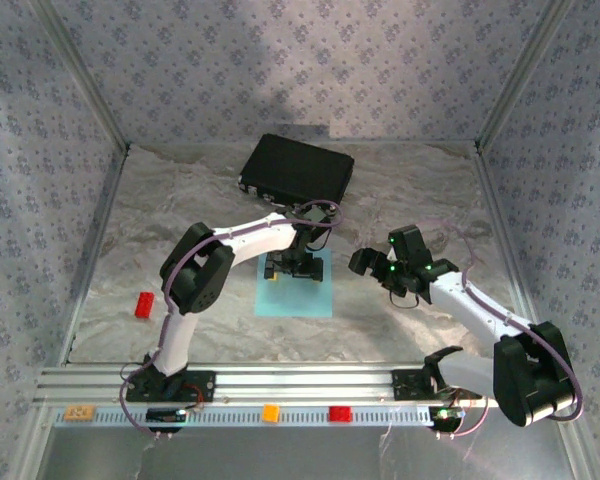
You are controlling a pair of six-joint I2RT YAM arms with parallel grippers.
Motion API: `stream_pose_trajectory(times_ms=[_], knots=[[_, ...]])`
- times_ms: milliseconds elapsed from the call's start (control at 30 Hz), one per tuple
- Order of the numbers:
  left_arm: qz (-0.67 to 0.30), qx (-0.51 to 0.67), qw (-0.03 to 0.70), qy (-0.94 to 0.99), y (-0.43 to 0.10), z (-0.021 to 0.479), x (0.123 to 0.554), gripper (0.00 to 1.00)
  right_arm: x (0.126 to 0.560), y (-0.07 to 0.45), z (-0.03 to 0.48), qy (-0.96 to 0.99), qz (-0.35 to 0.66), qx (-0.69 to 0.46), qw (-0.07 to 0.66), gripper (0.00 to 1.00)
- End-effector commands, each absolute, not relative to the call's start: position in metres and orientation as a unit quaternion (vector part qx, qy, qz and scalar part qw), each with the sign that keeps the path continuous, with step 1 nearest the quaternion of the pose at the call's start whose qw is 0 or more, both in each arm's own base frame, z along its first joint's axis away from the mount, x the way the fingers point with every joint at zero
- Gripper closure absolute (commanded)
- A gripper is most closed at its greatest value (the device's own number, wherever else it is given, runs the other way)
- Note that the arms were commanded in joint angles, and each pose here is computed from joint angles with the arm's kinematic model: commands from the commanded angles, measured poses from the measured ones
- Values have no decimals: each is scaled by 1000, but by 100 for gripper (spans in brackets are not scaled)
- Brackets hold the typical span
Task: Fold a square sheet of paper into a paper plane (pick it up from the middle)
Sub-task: First fold the square sheet of paper in half at the center of the table.
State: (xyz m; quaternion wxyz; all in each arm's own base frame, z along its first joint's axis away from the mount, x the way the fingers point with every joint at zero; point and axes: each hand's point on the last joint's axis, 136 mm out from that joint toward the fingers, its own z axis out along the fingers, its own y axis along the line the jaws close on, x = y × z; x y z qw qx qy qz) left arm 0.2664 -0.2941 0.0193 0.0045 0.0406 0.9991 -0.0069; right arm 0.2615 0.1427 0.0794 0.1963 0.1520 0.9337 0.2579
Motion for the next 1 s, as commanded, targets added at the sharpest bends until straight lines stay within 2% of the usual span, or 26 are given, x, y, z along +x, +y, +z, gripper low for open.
stream_pose_trajectory(times_ms=[0, 333, 533, 733, 967], knots=[[31, 43, -25, 998, -280, -4, 252, 3, 259, 136, 80, 935, 248, 161, 198, 1], [25, 45, -12, 999, -282, 4, 255, 6, 260, 134, 82, 933, 248, 166, 201, 1], [19, 46, 13, 999, -284, 19, 260, 0, 260, 134, 84, 932, 250, 166, 203, 1], [15, 40, 50, 998, -282, 46, 270, 0, 259, 135, 85, 931, 253, 164, 204, 1], [10, 27, 41, 999, -282, 46, 264, 0, 259, 135, 85, 930, 256, 167, 205, 1]])
